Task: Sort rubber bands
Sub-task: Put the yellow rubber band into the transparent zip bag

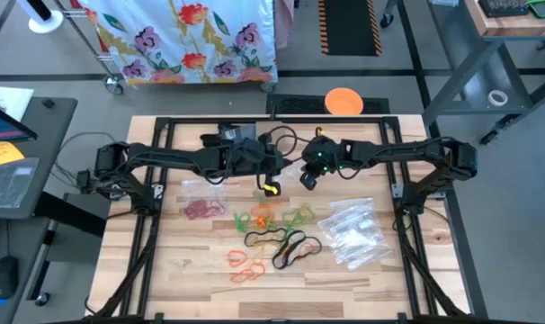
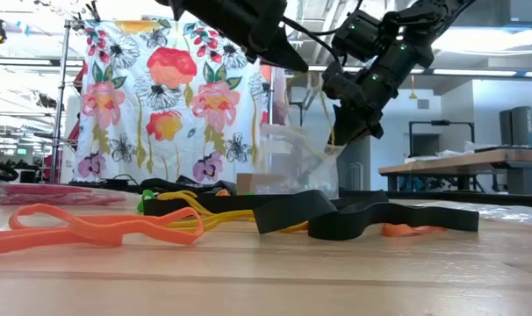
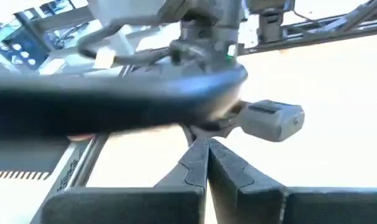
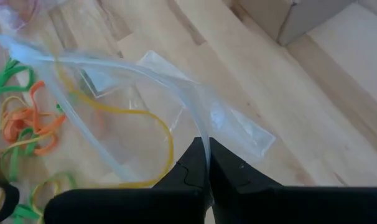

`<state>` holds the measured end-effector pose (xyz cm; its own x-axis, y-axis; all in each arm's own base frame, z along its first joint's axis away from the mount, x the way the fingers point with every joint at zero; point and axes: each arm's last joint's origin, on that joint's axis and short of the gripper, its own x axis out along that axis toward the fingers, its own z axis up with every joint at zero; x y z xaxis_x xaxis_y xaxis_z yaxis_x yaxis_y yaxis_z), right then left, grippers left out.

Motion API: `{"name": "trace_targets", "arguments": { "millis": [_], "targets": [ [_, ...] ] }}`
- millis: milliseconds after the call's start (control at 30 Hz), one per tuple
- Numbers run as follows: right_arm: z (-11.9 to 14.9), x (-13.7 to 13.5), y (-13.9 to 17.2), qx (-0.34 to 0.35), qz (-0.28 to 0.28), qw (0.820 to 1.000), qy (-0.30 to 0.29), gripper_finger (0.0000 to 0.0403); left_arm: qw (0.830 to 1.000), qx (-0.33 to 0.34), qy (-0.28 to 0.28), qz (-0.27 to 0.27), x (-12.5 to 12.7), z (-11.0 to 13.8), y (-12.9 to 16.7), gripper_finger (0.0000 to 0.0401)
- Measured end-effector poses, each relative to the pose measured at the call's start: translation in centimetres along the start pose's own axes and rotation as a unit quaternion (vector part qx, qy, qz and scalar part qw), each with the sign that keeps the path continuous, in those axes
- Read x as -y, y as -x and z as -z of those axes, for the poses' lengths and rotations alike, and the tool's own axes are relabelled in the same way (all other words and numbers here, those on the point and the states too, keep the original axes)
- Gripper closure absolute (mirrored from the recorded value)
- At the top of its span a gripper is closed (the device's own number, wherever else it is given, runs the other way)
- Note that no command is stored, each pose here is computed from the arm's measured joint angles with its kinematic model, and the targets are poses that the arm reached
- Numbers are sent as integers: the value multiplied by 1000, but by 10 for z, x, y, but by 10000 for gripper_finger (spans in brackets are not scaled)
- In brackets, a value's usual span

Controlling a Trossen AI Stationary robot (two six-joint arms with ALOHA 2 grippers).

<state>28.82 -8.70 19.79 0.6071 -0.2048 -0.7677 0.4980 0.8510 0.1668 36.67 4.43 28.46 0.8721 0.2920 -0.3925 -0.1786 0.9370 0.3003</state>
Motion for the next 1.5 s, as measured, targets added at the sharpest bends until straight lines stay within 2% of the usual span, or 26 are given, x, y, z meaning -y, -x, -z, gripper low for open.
{"name": "trace_targets", "arguments": {
  "millis": [100,233,367,433,633,767,900,967,1067,1167,1500],
  "targets": [
    [-1,3,0,1,3,1000,-1,403,1000,-3,2,-21,-1,0,0,375],
    [-2,6,0,2,6,1000,-3,403,999,-2,-16,-37,-2,-1,0,318],
    [-2,6,0,2,6,1000,5,403,995,-16,32,-90,-5,0,0,259],
    [-2,5,0,3,5,1000,5,403,993,-36,38,-107,-6,4,2,243],
    [-7,5,2,28,-1,999,17,403,984,-127,26,-124,3,18,12,244],
    [-5,-9,12,32,-30,998,38,403,978,-175,-15,-116,8,50,9,255],
    [0,-19,20,19,-42,997,56,403,983,-169,-20,-71,5,69,6,266],
    [3,-26,23,16,-52,996,73,403,987,-156,-13,-29,4,75,4,270],
    [7,-37,24,11,-77,992,96,403,992,-108,-8,65,7,80,1,275],
    [7,-41,25,13,-95,989,109,403,986,-59,-5,156,14,77,1,278],
    [6,-41,25,19,-103,988,111,403,983,-45,-18,178,30,72,5,279]
  ]
}}
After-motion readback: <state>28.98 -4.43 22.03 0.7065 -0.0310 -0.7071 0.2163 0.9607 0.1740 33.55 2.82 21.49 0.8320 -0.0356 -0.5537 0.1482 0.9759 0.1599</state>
